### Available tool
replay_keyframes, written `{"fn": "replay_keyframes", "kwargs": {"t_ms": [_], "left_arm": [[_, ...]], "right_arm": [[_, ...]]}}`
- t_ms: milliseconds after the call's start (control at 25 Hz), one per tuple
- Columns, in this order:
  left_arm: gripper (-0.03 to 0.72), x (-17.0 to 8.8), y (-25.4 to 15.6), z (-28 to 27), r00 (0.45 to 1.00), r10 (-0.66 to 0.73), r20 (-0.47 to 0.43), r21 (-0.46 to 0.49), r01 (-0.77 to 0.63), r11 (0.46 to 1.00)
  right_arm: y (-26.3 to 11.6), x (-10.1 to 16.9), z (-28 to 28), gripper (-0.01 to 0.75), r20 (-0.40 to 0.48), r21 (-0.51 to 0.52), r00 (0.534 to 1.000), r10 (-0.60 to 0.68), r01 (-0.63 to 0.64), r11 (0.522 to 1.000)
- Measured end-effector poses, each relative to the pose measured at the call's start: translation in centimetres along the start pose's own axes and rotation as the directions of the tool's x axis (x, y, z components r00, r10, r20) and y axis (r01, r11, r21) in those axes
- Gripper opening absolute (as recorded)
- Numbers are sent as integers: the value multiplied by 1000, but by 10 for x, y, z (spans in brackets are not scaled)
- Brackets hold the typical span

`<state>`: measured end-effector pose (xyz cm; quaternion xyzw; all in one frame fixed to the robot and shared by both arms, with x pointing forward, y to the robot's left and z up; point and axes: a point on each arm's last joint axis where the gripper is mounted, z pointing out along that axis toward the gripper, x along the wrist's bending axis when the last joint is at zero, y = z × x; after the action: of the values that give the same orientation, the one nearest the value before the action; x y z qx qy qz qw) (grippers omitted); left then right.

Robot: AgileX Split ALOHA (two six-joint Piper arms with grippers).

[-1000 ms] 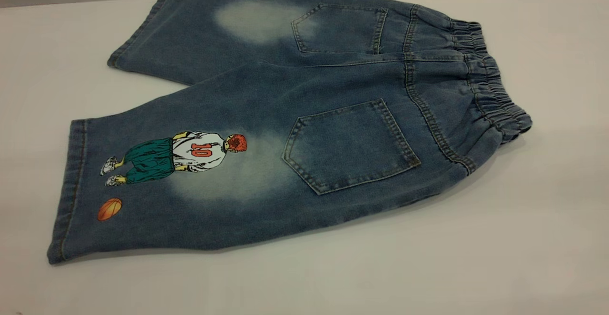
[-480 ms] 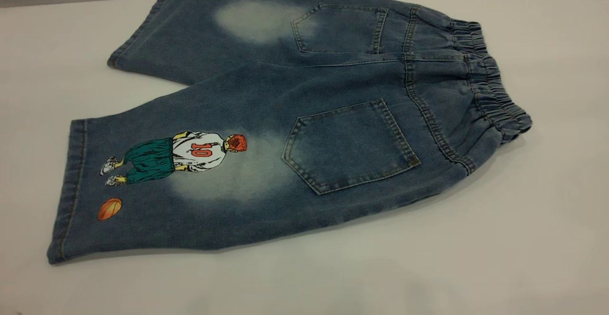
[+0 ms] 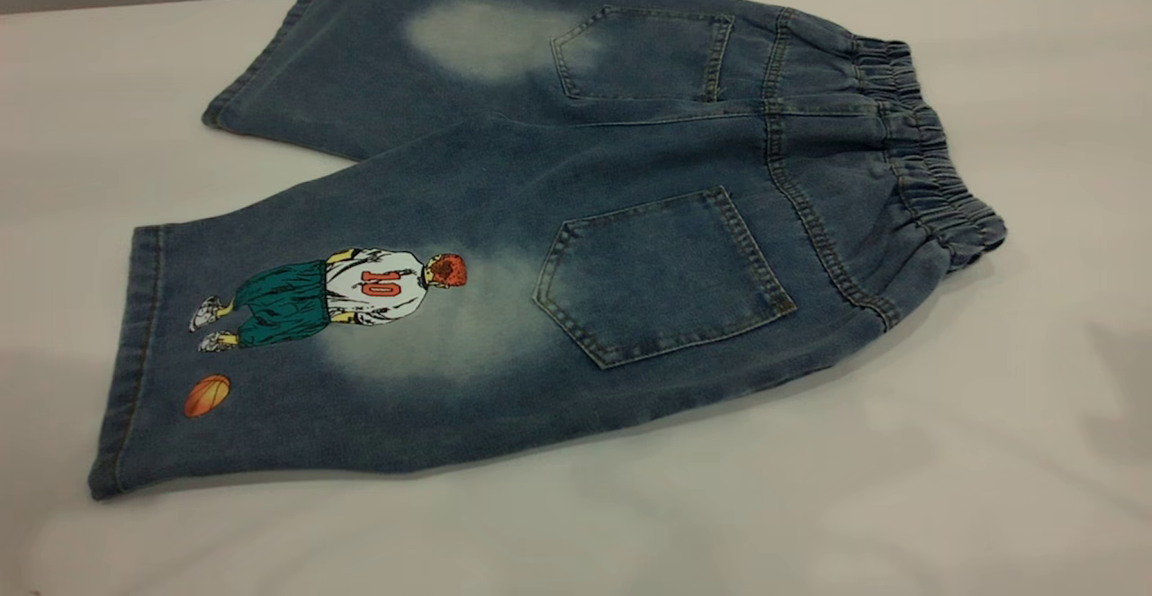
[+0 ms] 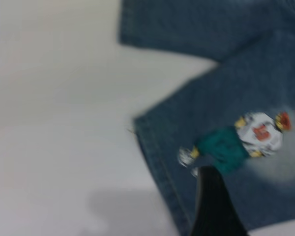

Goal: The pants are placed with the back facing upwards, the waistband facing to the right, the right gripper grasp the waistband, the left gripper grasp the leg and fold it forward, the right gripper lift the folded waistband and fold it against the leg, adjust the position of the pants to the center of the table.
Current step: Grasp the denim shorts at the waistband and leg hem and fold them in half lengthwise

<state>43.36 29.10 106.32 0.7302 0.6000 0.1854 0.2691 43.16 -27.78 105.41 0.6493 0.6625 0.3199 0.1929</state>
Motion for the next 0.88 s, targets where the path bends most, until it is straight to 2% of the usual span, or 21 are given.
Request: {"fn": "replay_keyframes", "kwargs": {"t_ms": [280, 520, 640, 880], "left_arm": [[388, -10, -14, 49, 997, 42, 64, 151, -51, 987], [388, -17, -28, 80, 995, 30, 96, 250, -53, 967], [388, -17, -27, 91, 995, -10, 102, 260, -17, 965], [388, -23, -29, 97, 992, 15, 126, 280, -50, 959]], "right_arm": [[-7, -10, 68, 382, 13, 197, 998, 66, -67, 978], [-19, -14, 116, 382, -6, 283, 991, 132, -125, 951], [-27, -15, 138, 382, -22, 326, 988, 155, -139, 935], [-51, -24, 181, 382, -28, 403, 985, 172, -146, 903]]}}
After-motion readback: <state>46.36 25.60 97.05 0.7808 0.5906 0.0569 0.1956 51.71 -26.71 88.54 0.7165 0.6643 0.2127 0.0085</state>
